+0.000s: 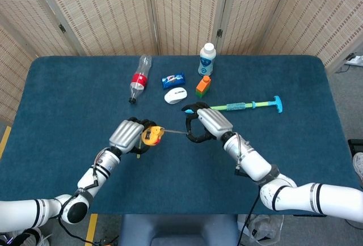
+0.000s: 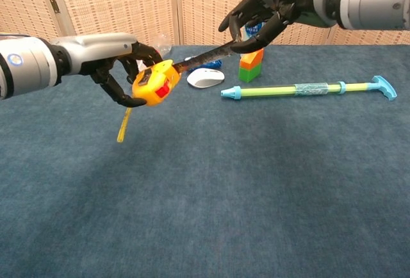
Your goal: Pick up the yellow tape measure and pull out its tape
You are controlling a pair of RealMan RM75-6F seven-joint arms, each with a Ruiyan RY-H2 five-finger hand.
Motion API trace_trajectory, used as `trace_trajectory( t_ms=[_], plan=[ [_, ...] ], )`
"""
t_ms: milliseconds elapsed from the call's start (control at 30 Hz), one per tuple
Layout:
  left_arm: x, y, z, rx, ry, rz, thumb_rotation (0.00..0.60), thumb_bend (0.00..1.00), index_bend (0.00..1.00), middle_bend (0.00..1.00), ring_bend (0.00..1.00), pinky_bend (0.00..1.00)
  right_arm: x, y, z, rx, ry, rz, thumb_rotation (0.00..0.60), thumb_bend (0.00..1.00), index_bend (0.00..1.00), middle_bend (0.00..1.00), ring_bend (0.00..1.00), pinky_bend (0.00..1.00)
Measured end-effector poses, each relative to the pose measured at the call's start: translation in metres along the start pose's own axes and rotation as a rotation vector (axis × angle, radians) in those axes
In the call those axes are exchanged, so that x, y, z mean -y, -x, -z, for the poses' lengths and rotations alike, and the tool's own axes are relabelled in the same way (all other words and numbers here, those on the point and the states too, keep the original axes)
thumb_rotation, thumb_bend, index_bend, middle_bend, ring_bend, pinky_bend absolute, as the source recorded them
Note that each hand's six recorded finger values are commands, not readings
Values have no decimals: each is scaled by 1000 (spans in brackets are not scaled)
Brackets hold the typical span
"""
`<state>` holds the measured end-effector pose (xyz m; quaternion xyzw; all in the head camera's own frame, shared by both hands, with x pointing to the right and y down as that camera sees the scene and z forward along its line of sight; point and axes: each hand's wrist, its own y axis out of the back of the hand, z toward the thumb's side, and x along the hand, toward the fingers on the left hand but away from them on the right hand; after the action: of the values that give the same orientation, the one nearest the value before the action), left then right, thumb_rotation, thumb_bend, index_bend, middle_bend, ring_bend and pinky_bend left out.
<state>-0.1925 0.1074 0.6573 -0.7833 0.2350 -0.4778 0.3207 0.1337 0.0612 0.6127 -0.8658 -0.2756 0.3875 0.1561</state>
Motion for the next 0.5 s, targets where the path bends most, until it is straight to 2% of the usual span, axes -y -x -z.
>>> trace_trajectory(
  t_ms=[500],
  plan=[
    [19,4,48,-39,-32,21,600,379,564,604,537,255,-33,-48,20,16,51,27,600,446,633,202,120,22]
  ],
)
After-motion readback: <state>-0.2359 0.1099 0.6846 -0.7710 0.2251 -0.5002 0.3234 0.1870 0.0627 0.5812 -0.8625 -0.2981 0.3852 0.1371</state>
